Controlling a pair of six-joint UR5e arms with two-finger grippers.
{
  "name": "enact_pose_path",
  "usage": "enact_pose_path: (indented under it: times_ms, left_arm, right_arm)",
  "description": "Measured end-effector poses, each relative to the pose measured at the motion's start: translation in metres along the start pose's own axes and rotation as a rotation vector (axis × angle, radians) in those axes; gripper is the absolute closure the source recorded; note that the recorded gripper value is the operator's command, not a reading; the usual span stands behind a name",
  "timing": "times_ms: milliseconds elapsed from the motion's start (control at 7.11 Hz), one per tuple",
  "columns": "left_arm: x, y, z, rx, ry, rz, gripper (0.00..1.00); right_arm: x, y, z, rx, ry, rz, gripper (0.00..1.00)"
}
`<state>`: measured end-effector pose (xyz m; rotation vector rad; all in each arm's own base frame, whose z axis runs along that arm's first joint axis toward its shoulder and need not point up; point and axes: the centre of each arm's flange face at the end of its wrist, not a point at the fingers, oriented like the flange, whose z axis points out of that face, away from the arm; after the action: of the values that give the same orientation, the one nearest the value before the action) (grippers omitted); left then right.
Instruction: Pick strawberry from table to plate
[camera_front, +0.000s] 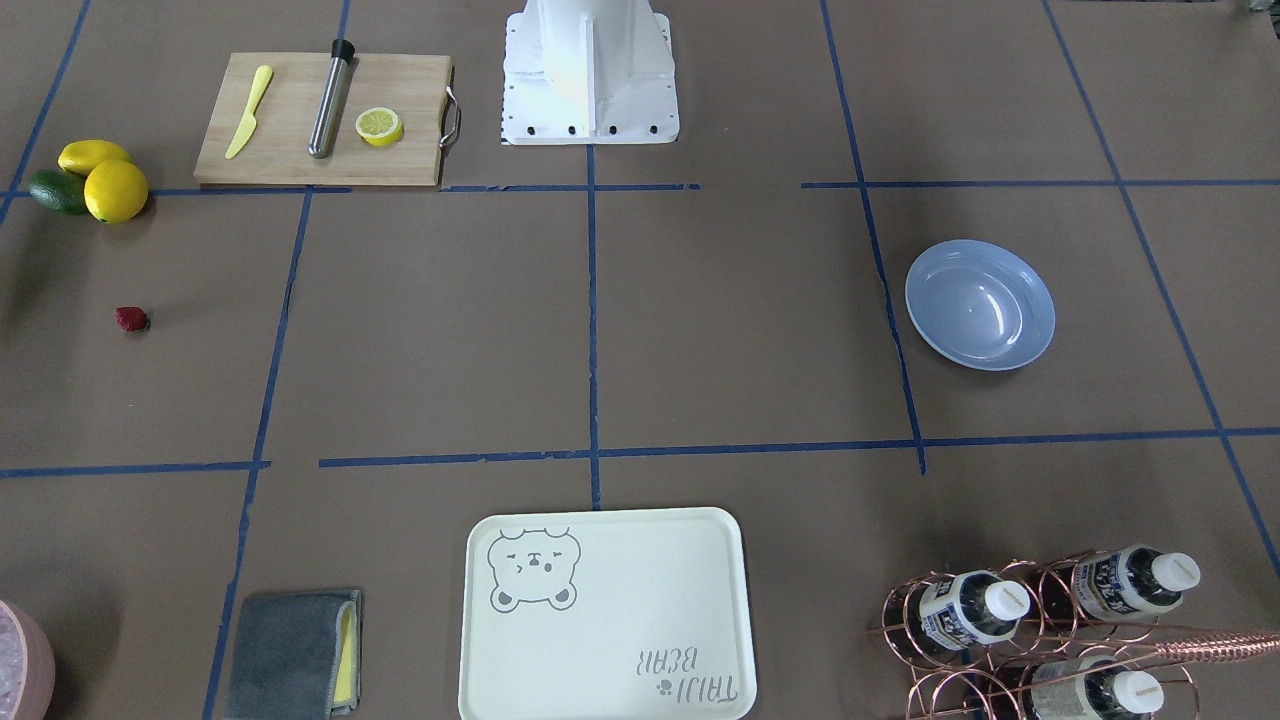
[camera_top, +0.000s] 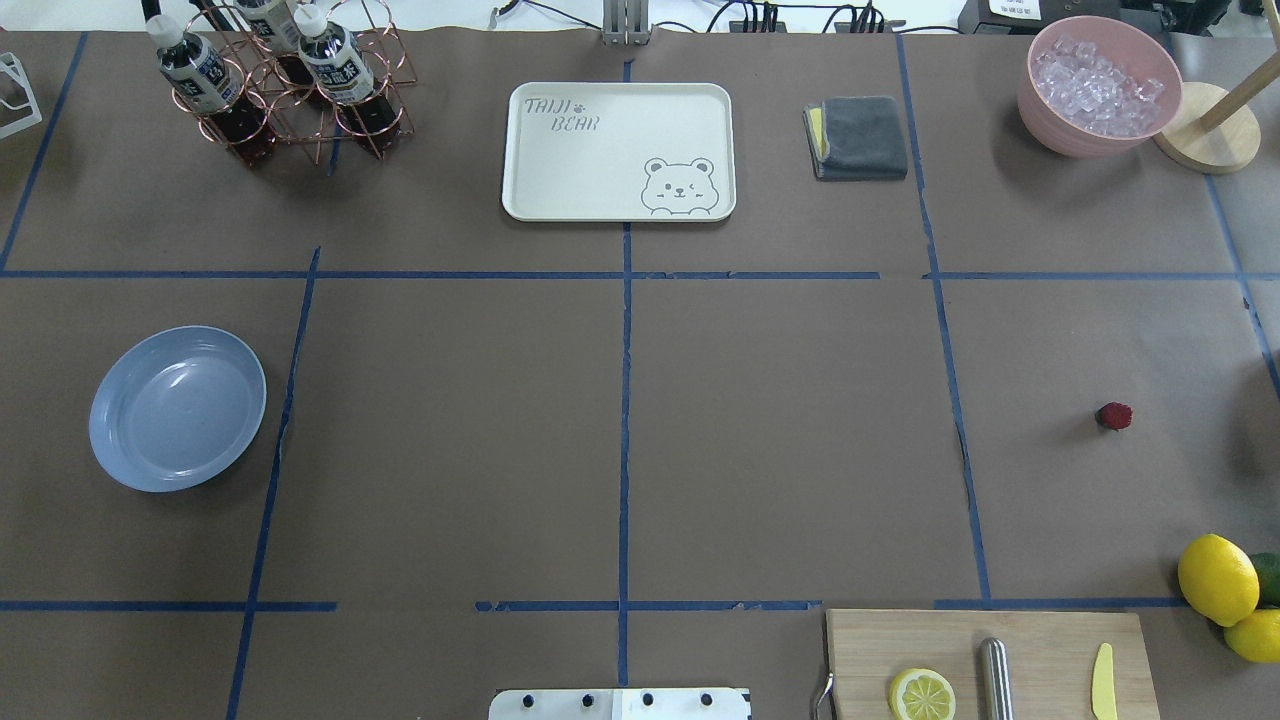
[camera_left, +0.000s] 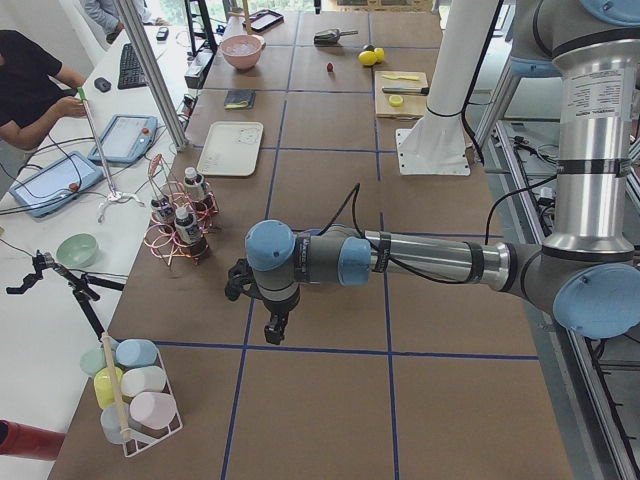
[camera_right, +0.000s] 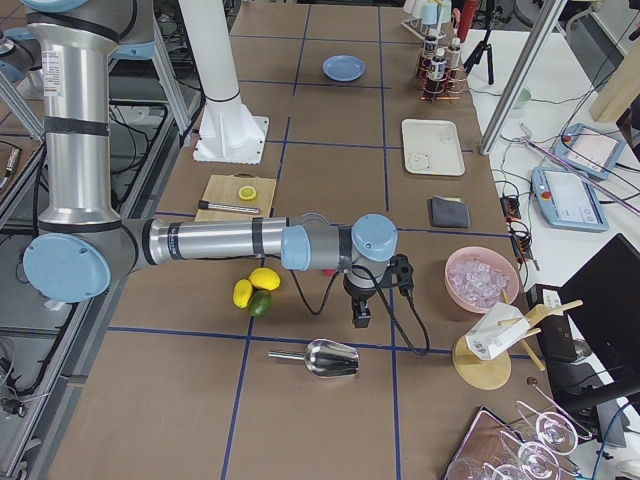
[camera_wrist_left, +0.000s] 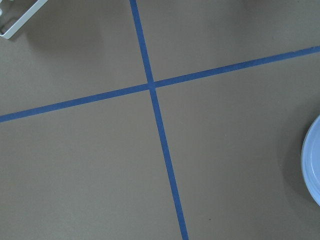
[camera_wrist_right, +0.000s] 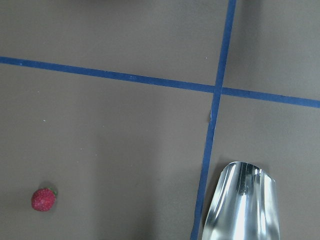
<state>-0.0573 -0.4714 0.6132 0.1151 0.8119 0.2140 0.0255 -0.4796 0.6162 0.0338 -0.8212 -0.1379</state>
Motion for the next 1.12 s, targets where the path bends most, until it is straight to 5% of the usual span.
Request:
enact_pose_path:
  times_ms: [703,1125]
  left_arm:
    - [0.026,-0.021,0.001,0.005,0.011,-0.079,0.0]
    - [0.056,-0.039,0.033,0.033,0.028,0.052,0.0]
  right_arm:
    - [-0.001,0.0,0.0,0.0,0.0,-0.002,0.0]
    - [-0.001,0.0,0.001,-0.002,0.0,-0.004,0.0]
